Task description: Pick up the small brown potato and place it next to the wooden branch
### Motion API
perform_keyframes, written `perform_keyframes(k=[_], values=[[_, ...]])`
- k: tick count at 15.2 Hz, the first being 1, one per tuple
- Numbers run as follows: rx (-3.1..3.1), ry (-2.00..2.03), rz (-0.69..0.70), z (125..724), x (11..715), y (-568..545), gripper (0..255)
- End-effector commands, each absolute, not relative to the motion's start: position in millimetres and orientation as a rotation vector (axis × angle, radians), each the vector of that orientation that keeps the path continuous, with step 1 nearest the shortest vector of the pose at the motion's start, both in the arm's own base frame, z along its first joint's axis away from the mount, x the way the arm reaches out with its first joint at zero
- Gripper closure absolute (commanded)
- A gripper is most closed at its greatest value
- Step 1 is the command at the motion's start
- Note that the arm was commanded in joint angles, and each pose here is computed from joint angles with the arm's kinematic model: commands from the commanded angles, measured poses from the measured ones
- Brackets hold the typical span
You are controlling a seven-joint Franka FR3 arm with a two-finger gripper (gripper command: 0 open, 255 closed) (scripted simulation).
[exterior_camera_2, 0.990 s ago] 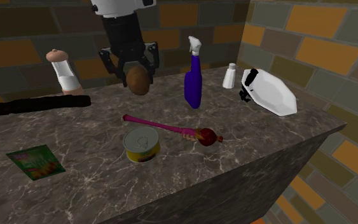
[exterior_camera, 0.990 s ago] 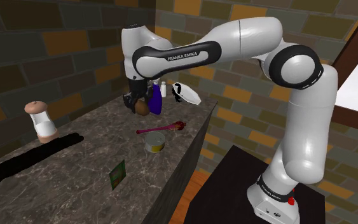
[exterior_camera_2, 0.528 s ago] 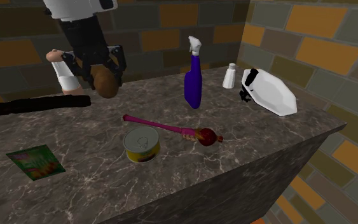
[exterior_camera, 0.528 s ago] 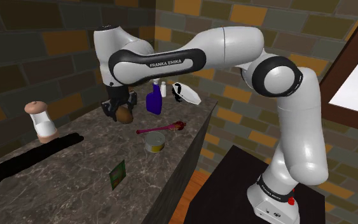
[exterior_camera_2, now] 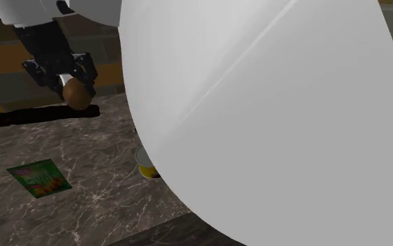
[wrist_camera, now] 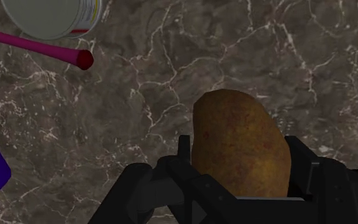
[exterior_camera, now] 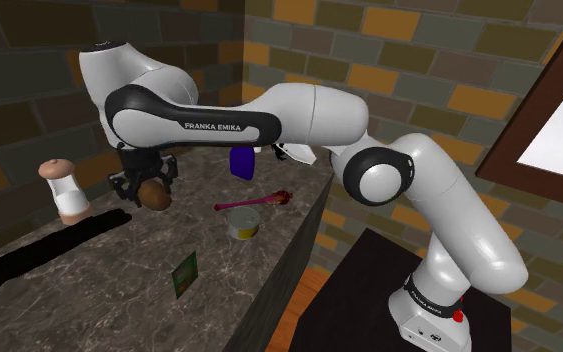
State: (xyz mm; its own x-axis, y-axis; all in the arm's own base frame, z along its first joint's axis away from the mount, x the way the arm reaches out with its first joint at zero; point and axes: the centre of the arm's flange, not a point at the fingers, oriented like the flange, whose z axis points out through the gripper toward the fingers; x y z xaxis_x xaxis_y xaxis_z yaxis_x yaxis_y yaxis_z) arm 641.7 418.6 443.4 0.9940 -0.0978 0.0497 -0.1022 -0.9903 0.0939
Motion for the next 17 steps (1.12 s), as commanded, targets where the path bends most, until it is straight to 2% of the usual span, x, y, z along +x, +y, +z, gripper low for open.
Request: perform_keyframes(k=[1,17], values=[[3.039,-0.158,0.067,435,642,425,255],[3.039,-0.158,0.067,350,642,425,255]])
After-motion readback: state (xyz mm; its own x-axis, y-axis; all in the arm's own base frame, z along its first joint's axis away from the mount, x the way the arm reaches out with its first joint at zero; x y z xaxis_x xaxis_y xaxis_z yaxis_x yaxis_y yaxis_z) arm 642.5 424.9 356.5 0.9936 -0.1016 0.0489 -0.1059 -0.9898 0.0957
